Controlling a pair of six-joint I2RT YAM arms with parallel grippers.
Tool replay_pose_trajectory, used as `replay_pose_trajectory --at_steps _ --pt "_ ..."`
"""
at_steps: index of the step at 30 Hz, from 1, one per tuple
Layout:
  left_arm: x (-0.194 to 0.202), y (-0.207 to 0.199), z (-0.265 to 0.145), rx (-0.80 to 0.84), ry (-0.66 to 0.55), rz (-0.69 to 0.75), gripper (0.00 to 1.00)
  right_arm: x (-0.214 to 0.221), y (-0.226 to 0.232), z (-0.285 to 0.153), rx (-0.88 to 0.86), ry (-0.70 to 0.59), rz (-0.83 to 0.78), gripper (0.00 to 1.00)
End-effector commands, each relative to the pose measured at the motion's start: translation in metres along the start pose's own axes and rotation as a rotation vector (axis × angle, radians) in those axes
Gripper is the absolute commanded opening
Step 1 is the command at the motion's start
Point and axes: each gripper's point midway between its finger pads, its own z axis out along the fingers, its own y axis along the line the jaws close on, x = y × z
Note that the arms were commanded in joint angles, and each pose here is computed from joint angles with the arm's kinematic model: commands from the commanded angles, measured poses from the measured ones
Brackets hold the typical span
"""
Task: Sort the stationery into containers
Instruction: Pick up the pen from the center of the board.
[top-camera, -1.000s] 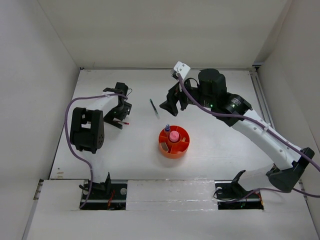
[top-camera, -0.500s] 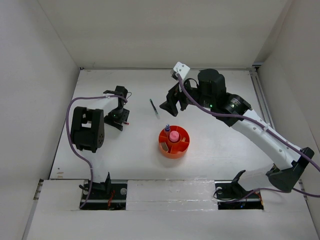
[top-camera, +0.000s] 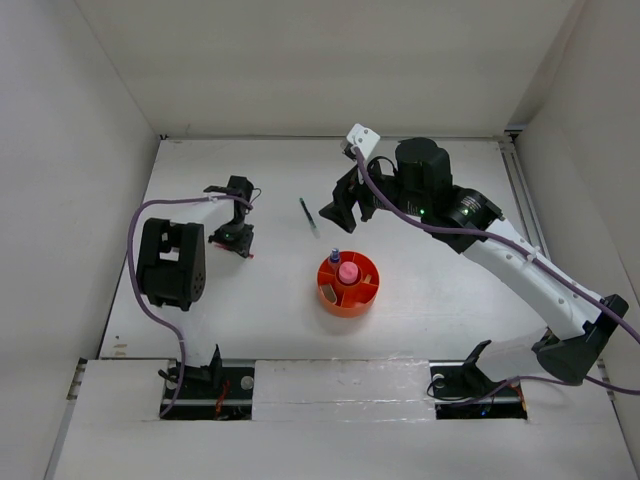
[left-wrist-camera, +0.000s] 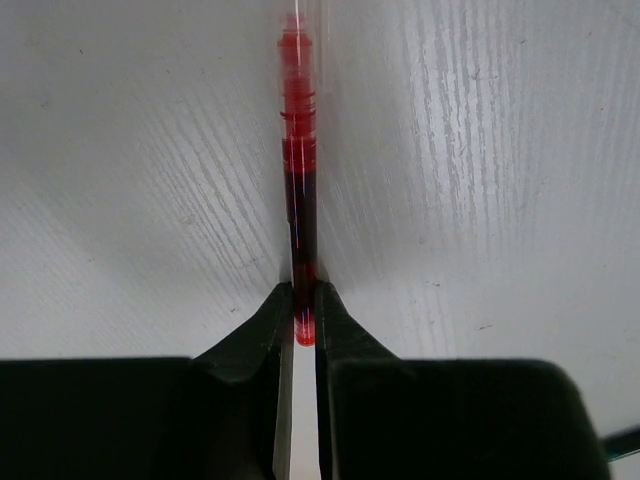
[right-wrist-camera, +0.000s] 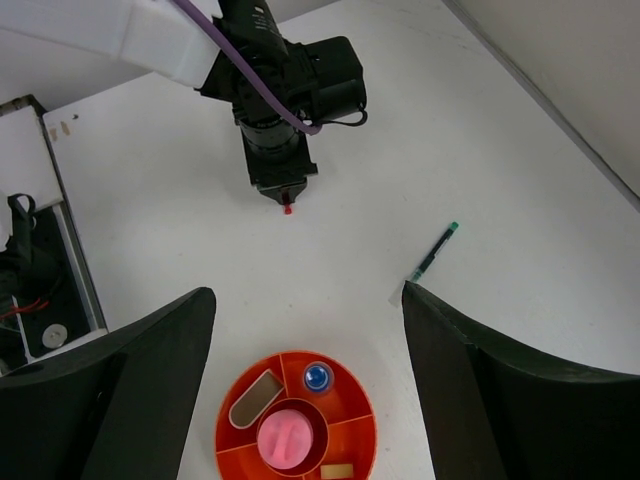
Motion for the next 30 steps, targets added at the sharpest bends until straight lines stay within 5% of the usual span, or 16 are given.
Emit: replay_pose_trajectory --at_steps 1,7,15,22,30 --pt "0.007 0.019 0.031 -0.054 -0.006 0.017 0.0 -0.014 0.002 0.003 -0.006 -0.052 -0.029 0.81" --pt "-0.011 -0.031 -0.009 0.15 -0.044 0.167 0.0 -0.021 -0.019 0.002 0.113 -0.05 0.008 0.82" --pt "-0.018 -0.111 -0.124 0.765 -0.119 0.432 0.0 -0.033 -0.049 0.006 0.192 -0.068 0.132 0.82" --pt "0.006 -0.116 -0.216 1.2 -0.12 0.651 0.0 -0.049 -0.095 0.006 0.265 -0.097 0.181 0.85" --pt "0.028 -0.092 -0.282 1.438 -0.131 0.882 0.0 -0.078 -0.088 0.031 0.138 -0.165 0.224 0.86"
